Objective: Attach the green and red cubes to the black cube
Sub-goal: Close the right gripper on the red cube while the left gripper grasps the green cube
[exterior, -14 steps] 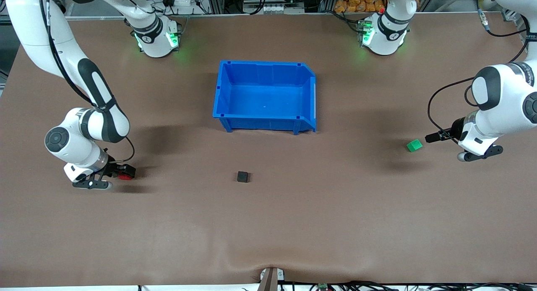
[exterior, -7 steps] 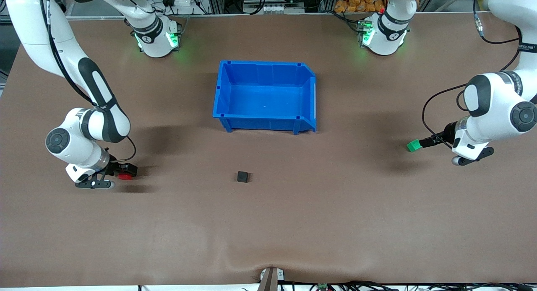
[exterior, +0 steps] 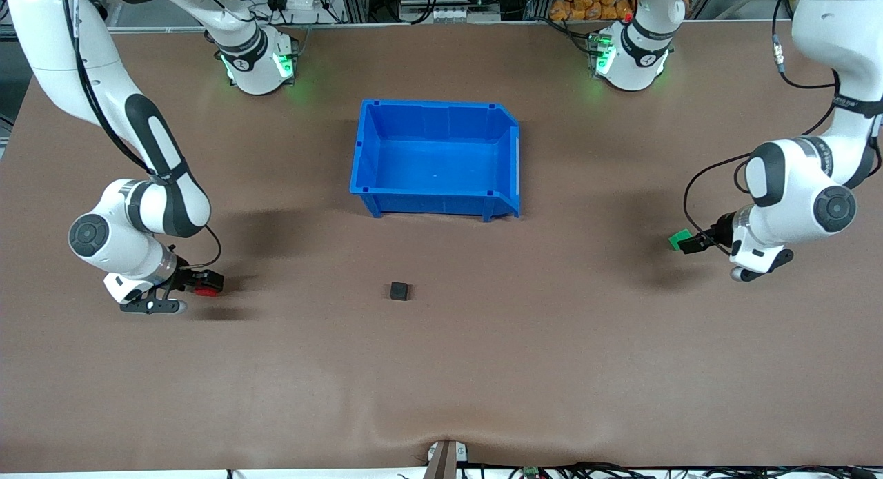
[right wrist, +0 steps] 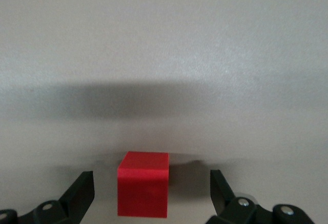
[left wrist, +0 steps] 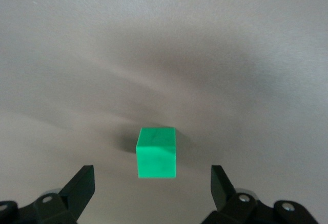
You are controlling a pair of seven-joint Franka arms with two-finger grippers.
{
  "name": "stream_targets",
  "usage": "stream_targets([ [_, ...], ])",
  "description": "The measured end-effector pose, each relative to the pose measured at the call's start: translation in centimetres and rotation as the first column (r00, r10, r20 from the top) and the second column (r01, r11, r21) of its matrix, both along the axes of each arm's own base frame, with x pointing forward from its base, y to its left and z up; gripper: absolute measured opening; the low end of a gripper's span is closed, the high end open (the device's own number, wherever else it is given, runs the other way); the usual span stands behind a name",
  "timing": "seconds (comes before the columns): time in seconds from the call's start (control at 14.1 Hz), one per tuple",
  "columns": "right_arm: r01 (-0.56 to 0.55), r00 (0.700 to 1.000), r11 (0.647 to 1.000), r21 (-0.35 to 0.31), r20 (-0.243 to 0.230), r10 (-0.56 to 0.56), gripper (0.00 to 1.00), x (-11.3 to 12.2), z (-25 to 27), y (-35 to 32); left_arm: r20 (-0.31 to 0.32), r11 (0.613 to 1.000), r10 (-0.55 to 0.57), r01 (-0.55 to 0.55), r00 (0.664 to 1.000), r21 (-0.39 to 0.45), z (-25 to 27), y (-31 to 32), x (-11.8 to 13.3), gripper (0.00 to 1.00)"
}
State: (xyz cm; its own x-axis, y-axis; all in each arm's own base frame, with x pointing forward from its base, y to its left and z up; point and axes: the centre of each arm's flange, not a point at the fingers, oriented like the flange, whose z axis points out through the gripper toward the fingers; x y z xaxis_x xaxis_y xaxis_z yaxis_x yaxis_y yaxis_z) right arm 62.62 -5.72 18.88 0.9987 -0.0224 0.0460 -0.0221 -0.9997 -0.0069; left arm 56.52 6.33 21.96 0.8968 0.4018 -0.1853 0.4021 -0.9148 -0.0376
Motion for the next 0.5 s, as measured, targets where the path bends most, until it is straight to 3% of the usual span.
stream_targets([
  [0.36,0.04,0.999,0.999,0.005,-0.022,-0.039,1.0,-0.2,-0.2,0.0,-0.017,1.0,0.011,-0.011,1.0,-0.004,-1.7,0.3,-0.2,1.0],
  [0.5,0.053,0.998,0.999,0.006,-0.033,-0.053,0.93,-0.3,-0.3,0.0,-0.02,1.0,0.015,-0.015,1.0,-0.004,-2.0,0.5,-0.3,0.96],
])
